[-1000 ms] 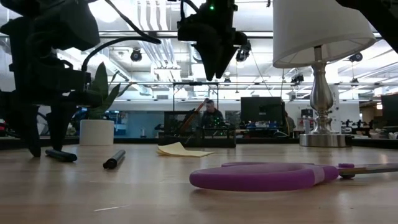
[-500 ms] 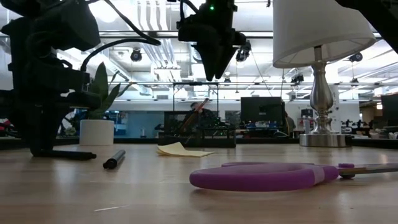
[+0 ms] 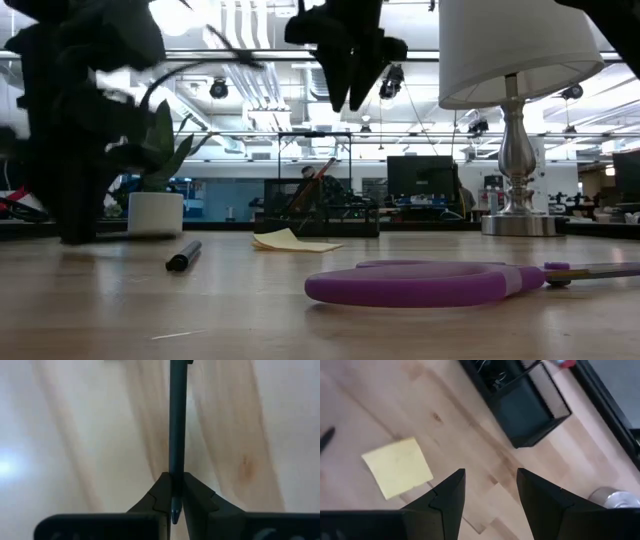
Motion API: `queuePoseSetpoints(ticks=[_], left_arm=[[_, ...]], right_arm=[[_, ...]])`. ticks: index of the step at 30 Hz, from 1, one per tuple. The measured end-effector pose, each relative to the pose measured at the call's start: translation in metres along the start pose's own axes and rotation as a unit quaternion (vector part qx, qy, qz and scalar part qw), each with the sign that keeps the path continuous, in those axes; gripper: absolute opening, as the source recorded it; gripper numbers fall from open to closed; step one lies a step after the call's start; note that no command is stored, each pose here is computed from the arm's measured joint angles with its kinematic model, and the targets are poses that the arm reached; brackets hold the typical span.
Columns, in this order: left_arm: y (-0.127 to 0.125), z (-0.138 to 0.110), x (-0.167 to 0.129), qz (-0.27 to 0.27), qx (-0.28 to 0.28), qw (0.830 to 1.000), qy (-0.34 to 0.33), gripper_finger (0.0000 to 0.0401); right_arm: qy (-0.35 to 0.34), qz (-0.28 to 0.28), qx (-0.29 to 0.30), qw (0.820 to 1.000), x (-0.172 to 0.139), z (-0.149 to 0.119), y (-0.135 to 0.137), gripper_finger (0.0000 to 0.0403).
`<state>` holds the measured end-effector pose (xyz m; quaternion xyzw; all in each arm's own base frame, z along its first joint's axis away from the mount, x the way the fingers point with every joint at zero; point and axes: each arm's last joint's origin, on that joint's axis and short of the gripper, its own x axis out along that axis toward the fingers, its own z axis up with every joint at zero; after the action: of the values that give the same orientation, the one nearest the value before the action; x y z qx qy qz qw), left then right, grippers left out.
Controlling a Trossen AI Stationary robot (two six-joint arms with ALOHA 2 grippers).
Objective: Pick and place office supplies into organizer
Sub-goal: Put the left black pen into the black desk organizer
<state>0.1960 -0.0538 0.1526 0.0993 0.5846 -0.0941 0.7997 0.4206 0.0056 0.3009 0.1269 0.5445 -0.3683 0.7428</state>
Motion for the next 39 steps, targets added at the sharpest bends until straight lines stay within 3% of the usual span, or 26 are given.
queuePoseSetpoints(ticks=[6, 10, 17, 23, 28, 30, 33, 39], left_arm=[[0.003, 0.002, -0.020, 0.026, -0.068, 0.995, -0.065, 0.0007], [0.007, 0.003, -0.035, 0.071, -0.117, 0.983, -0.120, 0.0007], [0.025, 0.012, -0.062, 0.147, -0.221, 0.930, -0.256, 0.0007], [0.055, 0.015, -0.074, 0.211, -0.274, 0.887, -0.305, 0.0007], [0.069, 0.021, -0.076, 0.186, -0.231, 0.894, -0.337, 0.0007], [0.068, 0.022, -0.076, 0.161, -0.221, 0.899, -0.341, 0.0007], [0.068, 0.024, -0.078, 0.153, -0.228, 0.893, -0.357, 0.0007], [0.068, 0.024, -0.085, 0.153, -0.230, 0.882, -0.381, 0.0007]], right_arm=[[-0.065, -0.018, 0.083, 0.994, -0.026, 0.000, -0.013, 0.0171], [-0.125, -0.030, 0.137, 0.982, -0.049, -0.004, -0.025, 0.0171], [-0.176, -0.009, 0.209, 0.962, -0.083, -0.008, -0.046, 0.0171], [-0.141, 0.023, 0.188, 0.972, -0.084, -0.010, -0.044, 0.0171], [-0.102, 0.120, 0.127, 0.979, -0.078, -0.003, -0.027, 0.0171], [-0.095, 0.176, 0.130, 0.971, -0.078, 0.005, -0.024, 0.0171], [-0.064, 0.250, 0.156, 0.953, -0.076, 0.018, -0.028, 0.0171], [-0.045, 0.269, 0.178, 0.946, -0.071, 0.026, -0.037, 0.0171]])
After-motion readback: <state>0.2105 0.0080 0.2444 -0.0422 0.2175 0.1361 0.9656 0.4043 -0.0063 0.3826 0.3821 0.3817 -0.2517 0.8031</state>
